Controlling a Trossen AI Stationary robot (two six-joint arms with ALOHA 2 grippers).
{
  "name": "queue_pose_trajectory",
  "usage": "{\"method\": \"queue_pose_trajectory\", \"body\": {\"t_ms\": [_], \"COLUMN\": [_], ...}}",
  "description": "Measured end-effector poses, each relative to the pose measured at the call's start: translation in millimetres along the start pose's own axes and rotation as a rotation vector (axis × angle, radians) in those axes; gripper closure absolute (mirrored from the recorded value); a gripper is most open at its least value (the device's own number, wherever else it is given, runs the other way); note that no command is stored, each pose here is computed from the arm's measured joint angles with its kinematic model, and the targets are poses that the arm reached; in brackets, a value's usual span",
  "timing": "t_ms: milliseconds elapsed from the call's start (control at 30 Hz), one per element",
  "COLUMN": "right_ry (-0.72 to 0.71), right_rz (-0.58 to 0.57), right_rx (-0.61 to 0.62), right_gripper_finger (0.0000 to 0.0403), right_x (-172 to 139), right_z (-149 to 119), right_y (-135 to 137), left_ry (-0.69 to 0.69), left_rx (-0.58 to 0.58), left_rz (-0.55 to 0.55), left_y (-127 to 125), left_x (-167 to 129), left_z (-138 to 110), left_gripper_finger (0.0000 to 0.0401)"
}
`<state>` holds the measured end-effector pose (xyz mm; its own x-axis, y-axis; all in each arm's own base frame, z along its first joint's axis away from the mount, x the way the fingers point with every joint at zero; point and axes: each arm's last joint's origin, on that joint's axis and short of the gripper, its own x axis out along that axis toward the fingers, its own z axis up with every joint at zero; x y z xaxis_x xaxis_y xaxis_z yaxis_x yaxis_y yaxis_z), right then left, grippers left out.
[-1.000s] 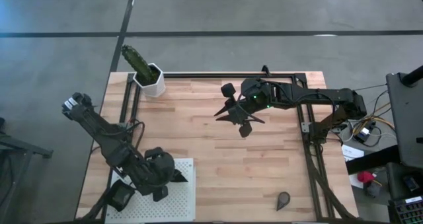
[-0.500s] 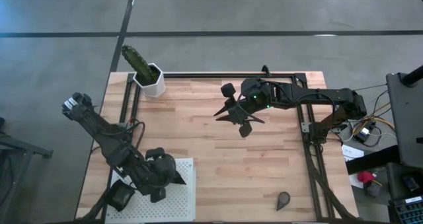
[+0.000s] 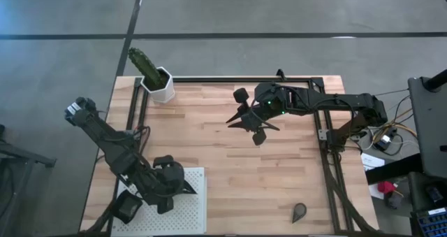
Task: Pick & Place Mini shaped plates
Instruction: Stack the drop shaped plate on top of the other drop shaped plate on the shelf
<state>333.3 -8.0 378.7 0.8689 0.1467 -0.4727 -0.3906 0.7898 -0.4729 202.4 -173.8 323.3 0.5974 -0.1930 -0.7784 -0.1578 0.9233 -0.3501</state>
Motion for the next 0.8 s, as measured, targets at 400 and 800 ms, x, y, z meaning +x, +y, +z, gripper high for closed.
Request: {"method": "queue_pose_trajectory", "body": {"t_ms": [400,800], "right_ry": [0.002,0.004], "right_rz": [0.002,0.003], "right_rx": [0.001,0.001], "right_gripper_finger": [0.0332,0.0334], "right_x": [0.1,0.0], "right_z": [-0.3,-0.4], "right_y": [0.2,0.3], "left_ry": [0.200,0.206], "left_rx": [0.175,0.221], "left_rz": [-0.130,-0.108], "left_y": [0.4,8.5], "left_x": [-11.6,-2.8], "left_z": [-5.4,-3.2], "left_gripper_finger": [0.0302,0.0302]}}
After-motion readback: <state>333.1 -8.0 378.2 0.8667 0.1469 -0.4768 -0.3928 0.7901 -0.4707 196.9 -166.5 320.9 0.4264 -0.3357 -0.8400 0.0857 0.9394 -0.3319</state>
